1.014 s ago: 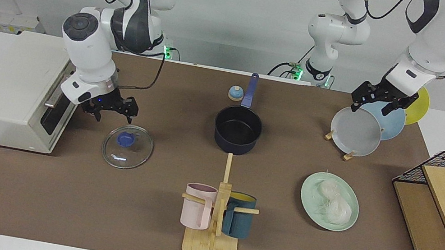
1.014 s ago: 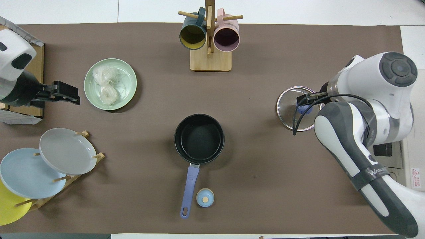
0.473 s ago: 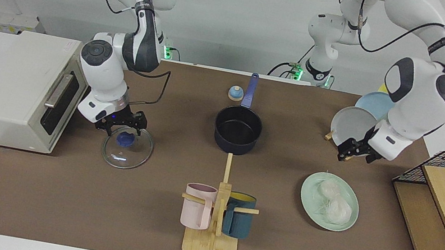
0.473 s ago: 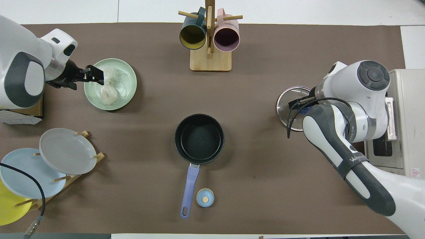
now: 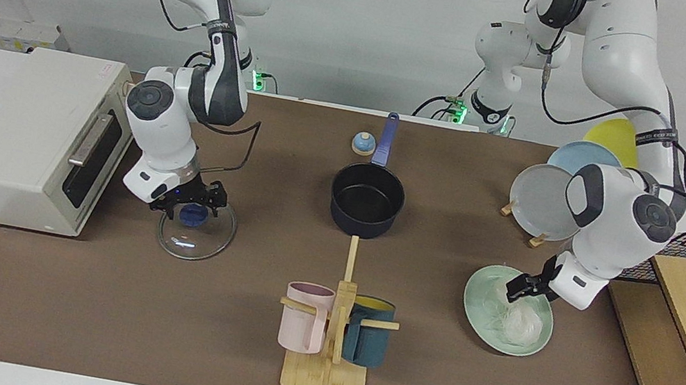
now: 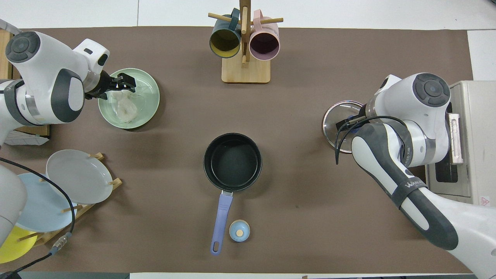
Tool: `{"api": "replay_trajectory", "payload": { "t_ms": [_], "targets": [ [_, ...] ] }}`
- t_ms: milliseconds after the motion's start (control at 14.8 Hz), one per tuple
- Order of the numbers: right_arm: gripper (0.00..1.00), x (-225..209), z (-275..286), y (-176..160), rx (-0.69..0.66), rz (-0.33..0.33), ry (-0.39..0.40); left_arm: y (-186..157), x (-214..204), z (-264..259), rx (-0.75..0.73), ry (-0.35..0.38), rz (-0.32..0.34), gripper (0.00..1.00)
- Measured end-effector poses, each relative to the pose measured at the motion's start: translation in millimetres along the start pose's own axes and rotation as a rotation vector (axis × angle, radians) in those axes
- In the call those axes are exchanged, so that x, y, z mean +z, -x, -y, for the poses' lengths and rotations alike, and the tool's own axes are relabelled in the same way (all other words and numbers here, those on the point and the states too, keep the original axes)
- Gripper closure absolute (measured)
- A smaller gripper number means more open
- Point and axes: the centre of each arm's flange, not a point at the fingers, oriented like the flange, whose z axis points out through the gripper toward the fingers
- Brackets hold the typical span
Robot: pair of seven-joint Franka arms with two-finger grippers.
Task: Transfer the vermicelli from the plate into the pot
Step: 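Grasp the white vermicelli on the green plate with the left gripper, then carry the vermicelli over the black pot with the left gripper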
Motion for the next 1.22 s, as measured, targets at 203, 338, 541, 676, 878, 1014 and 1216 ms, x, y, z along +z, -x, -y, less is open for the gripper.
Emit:
{"api": "replay_trajectory", "payload": {
  "t_ms": [203, 338, 541, 676, 878, 1014, 1216],
  "targets": [
    [0.08, 5, 0, 3, -0.002, 0.011, -0.002, 0, 10, -1, 0.028, -0.035, -0.003, 0.00],
    [0.13, 5, 0, 3, -0.002, 0.009, -0.001, 2, 13, -6, 0.048, -0.051, -0.002, 0.17],
    [0.16, 5, 0, 3, -0.025, 0.008, -0.001, 4, 13, -13, 0.063, -0.055, -0.003, 0.51],
    [0.20, 5, 0, 3, -0.037, 0.007, -0.001, 5, 12, -19, 0.072, -0.055, -0.006, 0.70],
    [0.34, 4, 0, 3, -0.039, 0.004, 0.000, 7, -4, -40, 0.089, -0.046, -0.019, 0.70],
    [0.34, 4, 0, 3, -0.040, 0.004, 0.000, 12, -47, -55, 0.077, -0.015, 0.007, 0.70],
    [0.34, 4, 0, 3, -0.040, 0.004, 0.000, 49, -128, -107, 0.058, -0.012, 0.113, 0.73]
  ]
}}
